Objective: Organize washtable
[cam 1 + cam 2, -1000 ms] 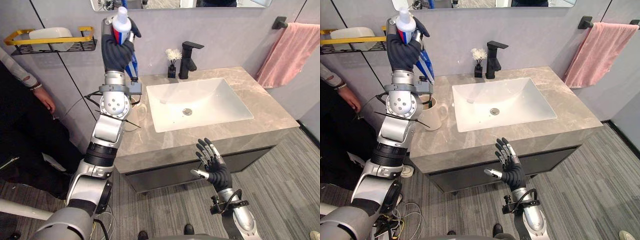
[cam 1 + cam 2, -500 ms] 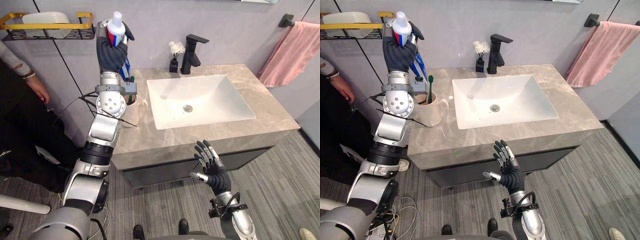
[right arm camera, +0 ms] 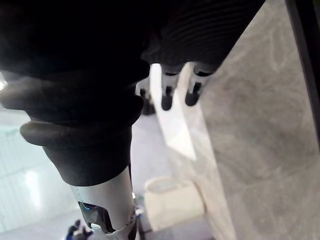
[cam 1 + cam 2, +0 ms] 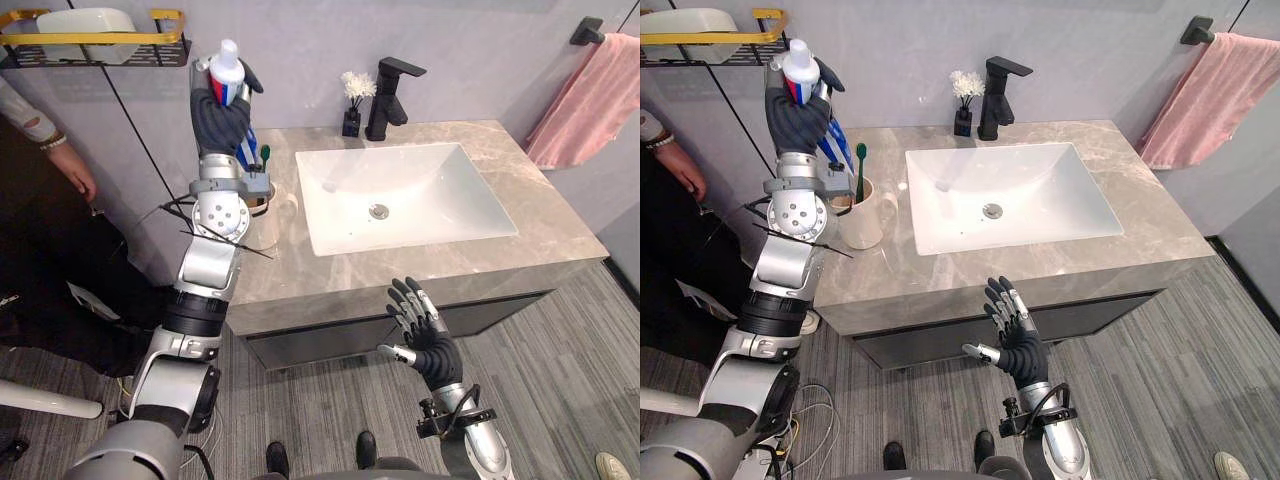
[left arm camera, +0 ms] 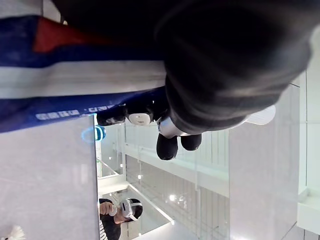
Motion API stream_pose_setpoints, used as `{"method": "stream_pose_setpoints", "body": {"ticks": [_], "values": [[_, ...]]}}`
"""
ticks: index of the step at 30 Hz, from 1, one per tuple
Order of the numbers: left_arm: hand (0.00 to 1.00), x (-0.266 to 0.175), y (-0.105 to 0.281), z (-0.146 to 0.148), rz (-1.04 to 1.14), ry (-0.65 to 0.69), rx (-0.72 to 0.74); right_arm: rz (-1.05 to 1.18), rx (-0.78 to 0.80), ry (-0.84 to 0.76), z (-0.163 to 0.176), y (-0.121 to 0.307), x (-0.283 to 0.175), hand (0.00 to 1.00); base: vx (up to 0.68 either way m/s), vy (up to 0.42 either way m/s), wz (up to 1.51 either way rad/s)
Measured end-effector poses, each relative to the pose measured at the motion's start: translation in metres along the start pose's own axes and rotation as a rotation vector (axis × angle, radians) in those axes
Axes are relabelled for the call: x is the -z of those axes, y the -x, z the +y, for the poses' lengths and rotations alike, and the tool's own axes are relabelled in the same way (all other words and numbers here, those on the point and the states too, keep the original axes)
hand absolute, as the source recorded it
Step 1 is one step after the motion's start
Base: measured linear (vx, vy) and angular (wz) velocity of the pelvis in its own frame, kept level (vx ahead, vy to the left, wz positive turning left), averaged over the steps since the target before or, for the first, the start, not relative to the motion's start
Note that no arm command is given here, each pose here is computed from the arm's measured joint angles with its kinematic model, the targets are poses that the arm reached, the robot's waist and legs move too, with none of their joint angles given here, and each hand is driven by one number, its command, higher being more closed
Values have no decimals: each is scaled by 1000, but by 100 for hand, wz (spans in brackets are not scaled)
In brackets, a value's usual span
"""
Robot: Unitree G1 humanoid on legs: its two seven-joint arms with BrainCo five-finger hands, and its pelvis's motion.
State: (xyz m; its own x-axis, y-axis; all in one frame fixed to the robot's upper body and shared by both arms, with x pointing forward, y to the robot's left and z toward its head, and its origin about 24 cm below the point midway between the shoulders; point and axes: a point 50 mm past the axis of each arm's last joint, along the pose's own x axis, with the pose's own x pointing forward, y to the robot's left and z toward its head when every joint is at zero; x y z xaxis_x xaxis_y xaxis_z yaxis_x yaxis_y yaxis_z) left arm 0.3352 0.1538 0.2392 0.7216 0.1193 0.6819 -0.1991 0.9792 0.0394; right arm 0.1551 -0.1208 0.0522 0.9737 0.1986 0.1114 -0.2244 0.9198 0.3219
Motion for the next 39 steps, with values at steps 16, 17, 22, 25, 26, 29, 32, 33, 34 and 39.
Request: {"method": "stream_pose_setpoints", "body": {"ticks": [16, 17, 22, 25, 26, 29, 32, 33, 34, 39], "values": [[100, 21, 22, 3, 94, -1, -10, 10, 6, 0, -1, 2, 1, 0, -1, -1, 2], [100, 23, 24, 3, 102, 1, -10, 10, 7, 0, -1, 3, 1, 0, 0, 0, 0], [100, 24, 26, 1, 109, 15, -11, 12, -7, 1, -1, 3, 1, 0, 0, 0, 0], [0, 25, 27, 2, 118, 17, -5, 16, -12, 3, -1, 4, 2, 0, 0, 0, 0], [0, 26, 28, 1, 122, 18, -5, 19, -10, 4, -1, 5, 2, 0, 0, 0, 0], [0, 26, 28, 1, 122, 19, -6, 19, -10, 5, -1, 5, 2, 0, 0, 0, -3], [0, 26, 28, 1, 123, 19, -6, 18, -9, 5, -1, 5, 2, 0, 0, 0, -1], [0, 27, 29, 2, 127, 19, -6, 19, -7, 6, -2, 5, 2, 0, 0, 0, 0], [0, 28, 29, 2, 129, 19, -6, 19, -7, 6, -2, 5, 2, 0, 0, 0, 0], [0, 35, 31, 2, 162, 8, -4, 16, -5, 7, -2, 5, 2, 0, 0, 0, 0]]}}
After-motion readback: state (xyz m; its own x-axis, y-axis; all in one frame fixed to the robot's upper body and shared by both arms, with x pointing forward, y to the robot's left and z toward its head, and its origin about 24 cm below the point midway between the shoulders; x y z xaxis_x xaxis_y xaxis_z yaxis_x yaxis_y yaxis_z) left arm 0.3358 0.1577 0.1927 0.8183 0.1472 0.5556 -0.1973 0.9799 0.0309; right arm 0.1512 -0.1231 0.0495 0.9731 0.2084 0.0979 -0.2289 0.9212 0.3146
